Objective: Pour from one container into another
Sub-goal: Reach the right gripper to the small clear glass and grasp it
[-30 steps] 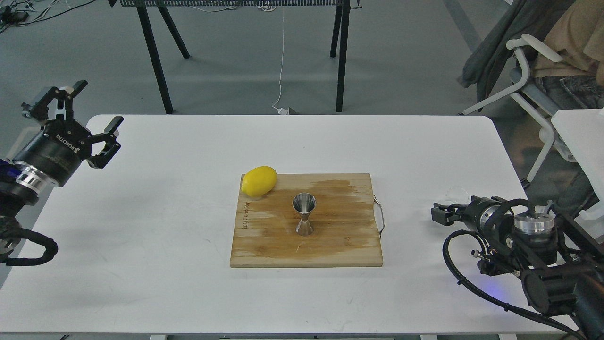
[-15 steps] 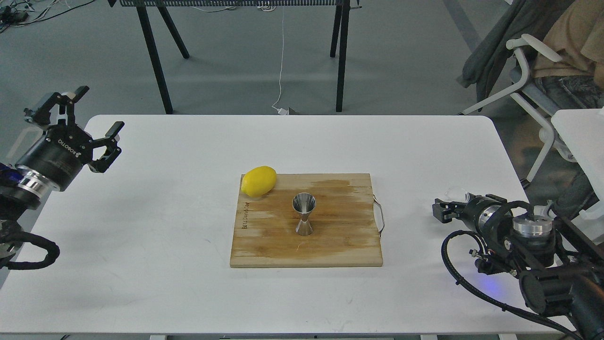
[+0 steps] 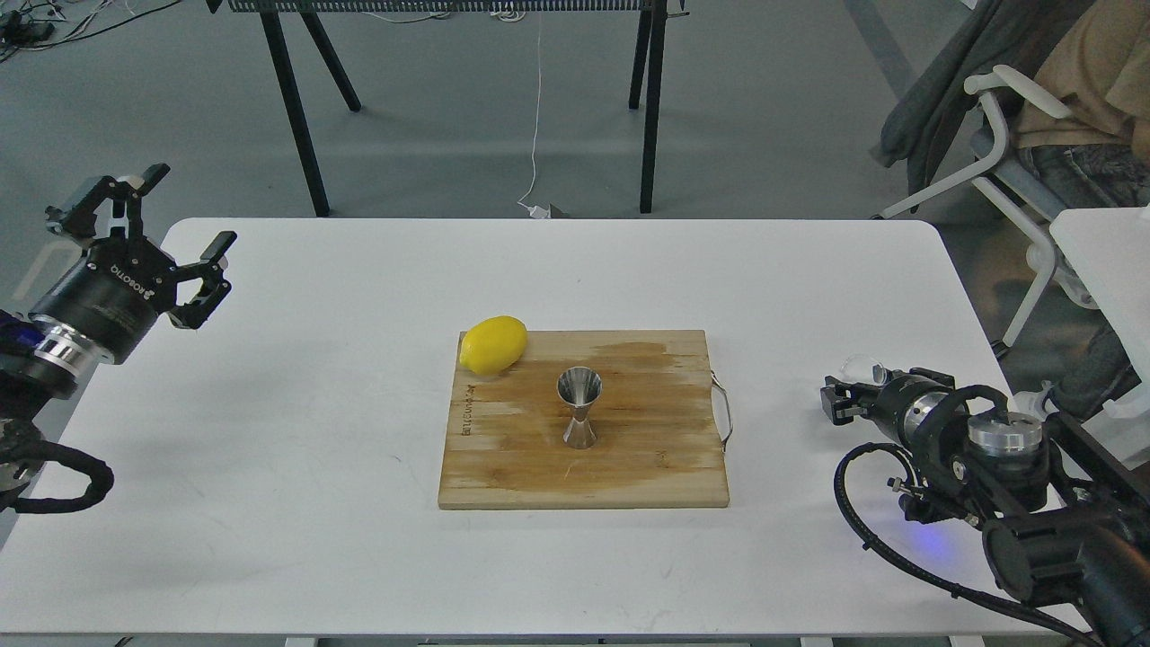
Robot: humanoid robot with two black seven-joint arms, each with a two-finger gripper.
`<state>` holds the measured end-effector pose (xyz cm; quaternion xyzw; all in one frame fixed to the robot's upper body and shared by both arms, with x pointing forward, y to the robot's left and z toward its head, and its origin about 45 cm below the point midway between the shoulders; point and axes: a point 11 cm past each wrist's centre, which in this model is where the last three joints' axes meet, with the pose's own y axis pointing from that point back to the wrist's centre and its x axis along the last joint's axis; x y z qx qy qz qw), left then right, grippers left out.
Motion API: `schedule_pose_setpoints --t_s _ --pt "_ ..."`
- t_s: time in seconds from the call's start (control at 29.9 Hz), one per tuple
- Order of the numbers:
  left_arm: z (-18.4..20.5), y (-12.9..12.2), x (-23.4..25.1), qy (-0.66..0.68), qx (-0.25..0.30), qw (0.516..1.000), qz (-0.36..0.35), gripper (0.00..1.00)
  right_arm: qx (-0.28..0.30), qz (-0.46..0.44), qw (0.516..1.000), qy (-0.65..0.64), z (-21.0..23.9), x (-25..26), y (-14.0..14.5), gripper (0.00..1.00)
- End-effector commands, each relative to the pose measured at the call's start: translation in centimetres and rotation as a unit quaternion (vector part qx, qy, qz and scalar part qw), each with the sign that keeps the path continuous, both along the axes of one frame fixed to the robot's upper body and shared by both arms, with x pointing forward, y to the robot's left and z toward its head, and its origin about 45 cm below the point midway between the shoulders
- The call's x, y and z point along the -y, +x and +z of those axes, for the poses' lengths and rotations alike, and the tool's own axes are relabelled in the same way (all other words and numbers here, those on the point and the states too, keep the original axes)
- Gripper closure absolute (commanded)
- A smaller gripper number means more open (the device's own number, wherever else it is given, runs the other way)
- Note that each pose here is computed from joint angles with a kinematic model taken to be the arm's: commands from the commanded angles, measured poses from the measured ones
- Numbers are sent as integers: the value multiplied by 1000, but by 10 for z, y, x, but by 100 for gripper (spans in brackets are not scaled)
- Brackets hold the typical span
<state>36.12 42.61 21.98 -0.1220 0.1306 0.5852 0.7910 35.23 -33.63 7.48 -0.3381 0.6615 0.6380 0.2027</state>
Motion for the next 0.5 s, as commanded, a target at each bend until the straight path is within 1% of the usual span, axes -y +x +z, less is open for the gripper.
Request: schedule_pose_setpoints --t_s 0.0,0.13,0.47 --pt "-1 0 -1 1 -1 1000 2 9 7 1 1000 0 1 0 1 45" --pt "-1 0 -3 2 -2 1000 4 9 9 3 1000 0 1 -1 1 50" --pt "-2 0 -5 4 -3 1000 7 8 21 5 1000 1 2 -1 1 55"
